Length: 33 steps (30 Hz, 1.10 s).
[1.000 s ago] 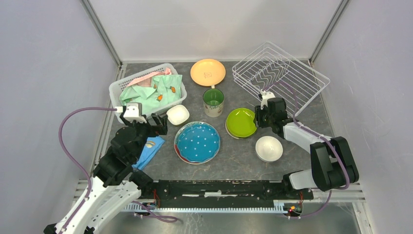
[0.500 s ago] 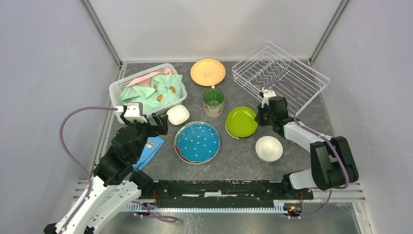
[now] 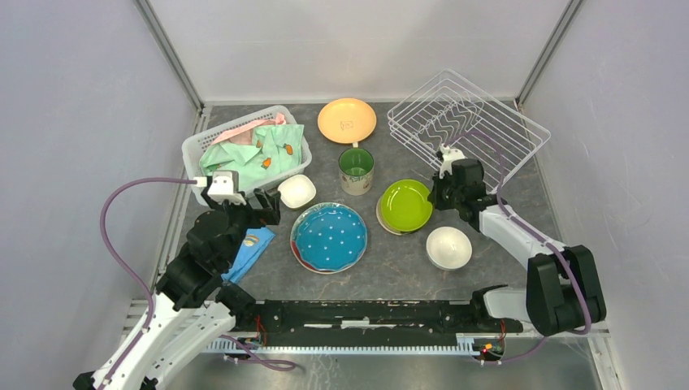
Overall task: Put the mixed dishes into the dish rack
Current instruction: Pick up the plate at the center of the board.
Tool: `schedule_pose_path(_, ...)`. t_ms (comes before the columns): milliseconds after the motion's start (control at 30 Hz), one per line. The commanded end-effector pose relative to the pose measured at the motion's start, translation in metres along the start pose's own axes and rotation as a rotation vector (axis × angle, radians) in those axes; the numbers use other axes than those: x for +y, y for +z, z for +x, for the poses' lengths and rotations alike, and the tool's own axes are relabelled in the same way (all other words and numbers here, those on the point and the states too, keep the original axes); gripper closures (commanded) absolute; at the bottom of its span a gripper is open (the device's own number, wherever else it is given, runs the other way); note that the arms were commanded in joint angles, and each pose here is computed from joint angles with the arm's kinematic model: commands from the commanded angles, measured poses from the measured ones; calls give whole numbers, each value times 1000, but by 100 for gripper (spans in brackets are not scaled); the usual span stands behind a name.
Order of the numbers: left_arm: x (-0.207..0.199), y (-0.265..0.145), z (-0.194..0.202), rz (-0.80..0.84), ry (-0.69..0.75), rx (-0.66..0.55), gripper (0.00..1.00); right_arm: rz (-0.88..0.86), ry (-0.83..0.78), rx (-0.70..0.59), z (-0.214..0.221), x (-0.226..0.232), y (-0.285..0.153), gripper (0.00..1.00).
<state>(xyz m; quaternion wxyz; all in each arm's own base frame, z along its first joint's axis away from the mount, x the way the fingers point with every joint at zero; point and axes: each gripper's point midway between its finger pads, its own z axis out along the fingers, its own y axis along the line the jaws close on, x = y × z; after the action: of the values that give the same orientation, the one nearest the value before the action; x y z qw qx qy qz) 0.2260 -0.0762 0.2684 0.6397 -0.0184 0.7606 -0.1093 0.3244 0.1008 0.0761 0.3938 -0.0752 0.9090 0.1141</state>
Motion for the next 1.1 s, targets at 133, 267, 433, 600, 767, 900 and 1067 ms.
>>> schedule_pose_path(133, -2, 4, -1, 13, 52, -11, 0, 25, 5, -55, -23, 0, -15, 100)
schedule_pose_path(267, -2, 4, -1, 13, 53, -11, 0, 32, 18, -83, -33, 0, -20, 100)
schedule_pose_path(433, -4, 3, 0, 26, 55, -10, 0, 34, 34, -125, -44, 1, -27, 100)
schedule_pose_path(600, -4, 5, 4, 24, 62, 4, 0, 14, 53, -163, -61, 7, -36, 100)
schedule_pose_path(767, -7, 8, 6, 29, 58, 31, 0, -36, 62, -187, -68, 17, -46, 100)
schedule_pose_path(900, -19, 9, 6, 66, 32, 72, 0, -57, 56, -220, -75, 22, -60, 100)
schedule_pose_path(1067, -52, 11, -2, 188, -44, 129, 2, -124, 46, -281, -86, 36, -83, 100)
